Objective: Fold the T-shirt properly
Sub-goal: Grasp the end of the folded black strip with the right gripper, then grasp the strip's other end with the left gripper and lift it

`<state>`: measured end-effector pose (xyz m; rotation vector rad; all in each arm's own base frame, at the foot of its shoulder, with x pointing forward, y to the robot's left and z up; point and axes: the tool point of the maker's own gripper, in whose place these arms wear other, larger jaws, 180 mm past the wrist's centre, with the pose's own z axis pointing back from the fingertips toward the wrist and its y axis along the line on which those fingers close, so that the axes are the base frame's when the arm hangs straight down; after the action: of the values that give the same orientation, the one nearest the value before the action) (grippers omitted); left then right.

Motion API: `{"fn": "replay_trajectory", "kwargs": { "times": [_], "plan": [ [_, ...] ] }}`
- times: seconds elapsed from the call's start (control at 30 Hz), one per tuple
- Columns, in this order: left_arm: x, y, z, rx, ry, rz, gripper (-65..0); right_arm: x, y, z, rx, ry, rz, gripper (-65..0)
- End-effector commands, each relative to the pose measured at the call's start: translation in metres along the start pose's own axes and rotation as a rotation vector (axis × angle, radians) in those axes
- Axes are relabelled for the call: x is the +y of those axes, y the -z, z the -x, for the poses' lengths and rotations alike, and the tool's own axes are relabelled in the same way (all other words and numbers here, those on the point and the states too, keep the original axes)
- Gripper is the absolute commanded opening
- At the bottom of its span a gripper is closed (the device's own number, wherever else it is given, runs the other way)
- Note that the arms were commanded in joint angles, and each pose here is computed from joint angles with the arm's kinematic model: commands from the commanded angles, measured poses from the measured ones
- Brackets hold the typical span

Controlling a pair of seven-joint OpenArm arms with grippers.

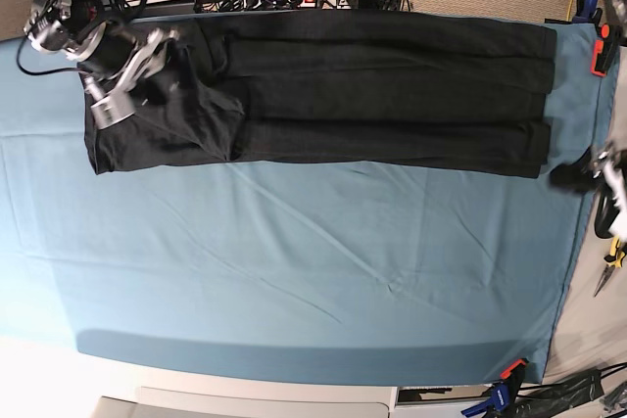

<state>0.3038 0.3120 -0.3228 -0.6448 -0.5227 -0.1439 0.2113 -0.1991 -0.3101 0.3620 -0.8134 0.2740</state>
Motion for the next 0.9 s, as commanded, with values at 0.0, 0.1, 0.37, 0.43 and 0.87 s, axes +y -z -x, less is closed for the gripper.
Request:
{"fn": "replay_trajectory", "kwargs": {
  "times": [0.0,0.1,0.37,0.43,0.87],
  "plan": [
    [0.006,-0.021,-0.007,-0.012,0.010,-0.039,-30.4,-0.004,-0.005,-0.018,-0.071,-0.008,0.018,-31.0],
    [0.019,-0.036,0.026,0.063,-0.047,-0.084,-30.0,-0.014,-0.009,-0.032,-0.143,0.025,0.061,-31.0],
    [0.021,-0.026,0.106,0.210,-0.162,-0.066,-30.0,-0.011,-0.006,-0.036,-0.160,0.030,0.050,-31.0],
    [0.015,-0.014,0.116,0.211,-0.182,-0.036,-30.0,-0.011,-0.006,-0.036,-0.160,0.029,0.051,-31.0],
    [-0.025,0.050,0.117,0.132,-0.221,0.133,-30.0,-0.012,-0.005,-0.035,-0.154,0.027,0.058,-31.0]
  ]
}}
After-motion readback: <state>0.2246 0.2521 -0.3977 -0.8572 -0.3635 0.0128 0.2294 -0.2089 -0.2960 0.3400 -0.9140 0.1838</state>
